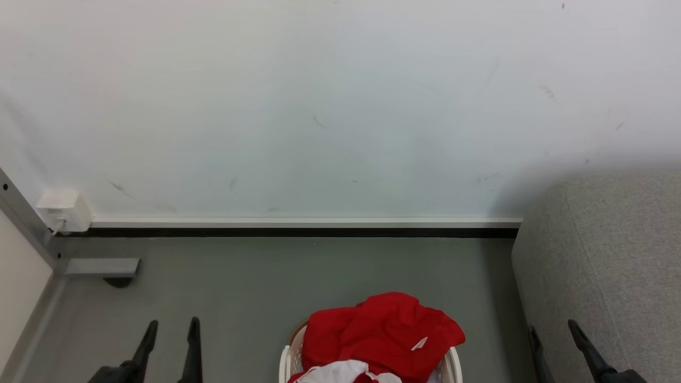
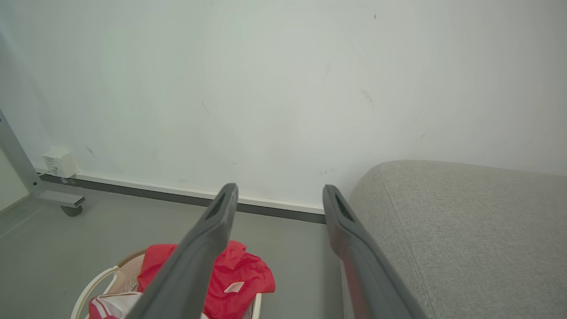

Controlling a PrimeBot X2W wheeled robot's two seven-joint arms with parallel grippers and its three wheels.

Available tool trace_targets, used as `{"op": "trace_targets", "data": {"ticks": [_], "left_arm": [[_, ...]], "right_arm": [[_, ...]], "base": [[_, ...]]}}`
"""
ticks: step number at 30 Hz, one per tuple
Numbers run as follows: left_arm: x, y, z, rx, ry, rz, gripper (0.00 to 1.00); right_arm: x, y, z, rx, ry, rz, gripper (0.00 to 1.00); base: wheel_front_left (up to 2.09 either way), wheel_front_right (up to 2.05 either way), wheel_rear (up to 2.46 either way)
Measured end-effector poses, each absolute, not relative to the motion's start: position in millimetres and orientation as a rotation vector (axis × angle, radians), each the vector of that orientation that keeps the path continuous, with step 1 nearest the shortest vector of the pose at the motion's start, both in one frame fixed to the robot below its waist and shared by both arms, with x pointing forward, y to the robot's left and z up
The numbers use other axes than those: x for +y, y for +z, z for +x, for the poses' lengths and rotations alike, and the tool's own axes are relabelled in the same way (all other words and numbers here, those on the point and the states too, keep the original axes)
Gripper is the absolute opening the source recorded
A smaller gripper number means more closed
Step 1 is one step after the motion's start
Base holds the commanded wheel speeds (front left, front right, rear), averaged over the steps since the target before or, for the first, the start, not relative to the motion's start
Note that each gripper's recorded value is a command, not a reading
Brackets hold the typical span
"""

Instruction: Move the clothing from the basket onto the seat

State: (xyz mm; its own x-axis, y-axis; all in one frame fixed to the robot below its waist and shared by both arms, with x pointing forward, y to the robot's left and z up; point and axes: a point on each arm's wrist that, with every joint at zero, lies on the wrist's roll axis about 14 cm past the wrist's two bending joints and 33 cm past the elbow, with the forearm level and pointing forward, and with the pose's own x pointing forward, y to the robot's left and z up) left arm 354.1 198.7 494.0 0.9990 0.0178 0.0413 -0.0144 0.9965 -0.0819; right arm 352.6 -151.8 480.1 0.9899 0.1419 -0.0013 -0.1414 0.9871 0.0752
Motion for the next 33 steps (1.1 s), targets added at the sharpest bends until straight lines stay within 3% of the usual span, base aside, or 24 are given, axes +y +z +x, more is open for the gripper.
{"op": "trace_targets", "data": {"ticks": [33], "left_arm": [[182,481,365,-0.005,-0.036,-0.126,1.0]], "right_arm": [[-161,477,354,0.012,0.11,0.09,1.0]], "base": [[0.0,0.0,0.0]]}}
